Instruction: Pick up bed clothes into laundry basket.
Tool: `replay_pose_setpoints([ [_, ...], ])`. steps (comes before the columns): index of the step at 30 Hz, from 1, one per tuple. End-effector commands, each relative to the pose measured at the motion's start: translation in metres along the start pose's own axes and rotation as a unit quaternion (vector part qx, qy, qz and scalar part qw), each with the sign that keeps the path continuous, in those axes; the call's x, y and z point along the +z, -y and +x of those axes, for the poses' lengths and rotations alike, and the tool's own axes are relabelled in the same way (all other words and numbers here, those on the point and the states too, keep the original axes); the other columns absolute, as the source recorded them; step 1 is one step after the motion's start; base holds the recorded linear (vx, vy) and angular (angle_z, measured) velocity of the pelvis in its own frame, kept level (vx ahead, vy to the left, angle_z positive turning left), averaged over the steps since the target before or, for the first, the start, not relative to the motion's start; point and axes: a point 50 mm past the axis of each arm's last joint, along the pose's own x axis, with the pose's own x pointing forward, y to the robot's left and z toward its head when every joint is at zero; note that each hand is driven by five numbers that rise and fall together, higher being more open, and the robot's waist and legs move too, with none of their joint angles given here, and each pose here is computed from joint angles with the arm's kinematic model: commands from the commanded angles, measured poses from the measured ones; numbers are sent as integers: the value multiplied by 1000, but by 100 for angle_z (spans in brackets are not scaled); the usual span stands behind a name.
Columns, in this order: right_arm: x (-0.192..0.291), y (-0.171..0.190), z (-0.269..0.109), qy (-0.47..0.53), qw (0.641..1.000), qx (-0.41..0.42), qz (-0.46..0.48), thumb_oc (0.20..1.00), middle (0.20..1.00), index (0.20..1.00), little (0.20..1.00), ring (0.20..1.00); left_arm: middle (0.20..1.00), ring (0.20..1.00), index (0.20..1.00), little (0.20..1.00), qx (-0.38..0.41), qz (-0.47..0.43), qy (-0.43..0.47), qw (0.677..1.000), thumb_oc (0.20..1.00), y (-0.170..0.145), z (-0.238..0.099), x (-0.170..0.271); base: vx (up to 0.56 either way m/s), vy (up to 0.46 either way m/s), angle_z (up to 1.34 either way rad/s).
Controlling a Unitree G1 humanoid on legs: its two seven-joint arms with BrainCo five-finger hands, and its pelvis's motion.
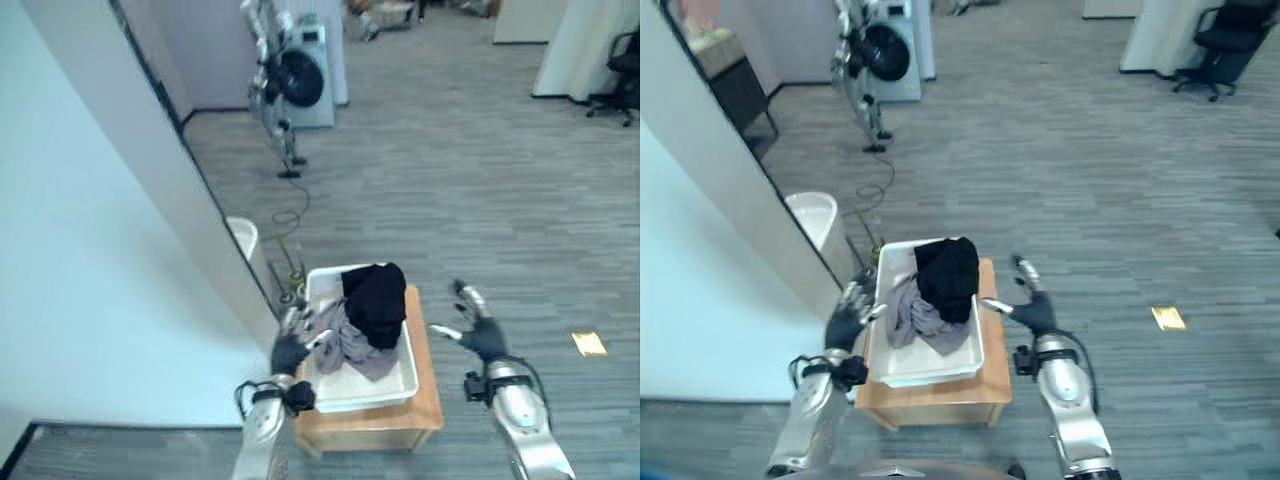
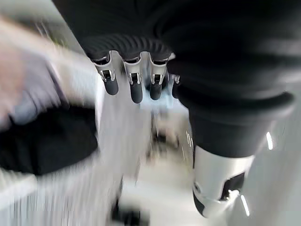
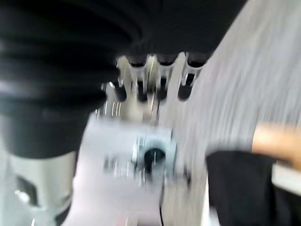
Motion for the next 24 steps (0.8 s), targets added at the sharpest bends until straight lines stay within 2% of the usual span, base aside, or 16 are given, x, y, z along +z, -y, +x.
replay_pose_setpoints([
  [1,27,-17,7,71,995,48,49,1000,1000,1000,1000,1000,1000,1000,1000,1000,-40,11,61,997,1000,6,19,27,-261,-103,8],
  [4,57,-63,18,137,981,126,46,1000,1000,1000,1000,1000,1000,1000,1000,1000,14,30,10,999,1000,-8,11,12,-184,-163,62],
  [9,62,-82,23,147,973,176,-5,1000,1000,1000,1000,1000,1000,1000,1000,1000,72,29,-18,997,1000,-26,-6,5,-73,-172,223],
  [13,65,-92,28,152,967,202,-21,1000,1000,1000,1000,1000,1000,1000,1000,1000,125,15,-17,992,1000,-41,-31,7,-193,-122,74],
  [17,69,-93,44,158,967,195,-41,1000,1000,1000,1000,1000,1000,1000,1000,1000,132,13,1,991,1000,-42,-23,15,-311,6,94],
  [21,59,-88,42,132,975,177,-40,1000,1000,1000,1000,1000,1000,1000,1000,1000,125,9,2,992,1000,-43,-20,19,-125,-2,248],
  [24,46,-77,39,108,980,160,-52,1000,1000,1000,1000,1000,1000,1000,1000,1000,83,4,5,997,1000,-31,-17,20,39,139,256],
])
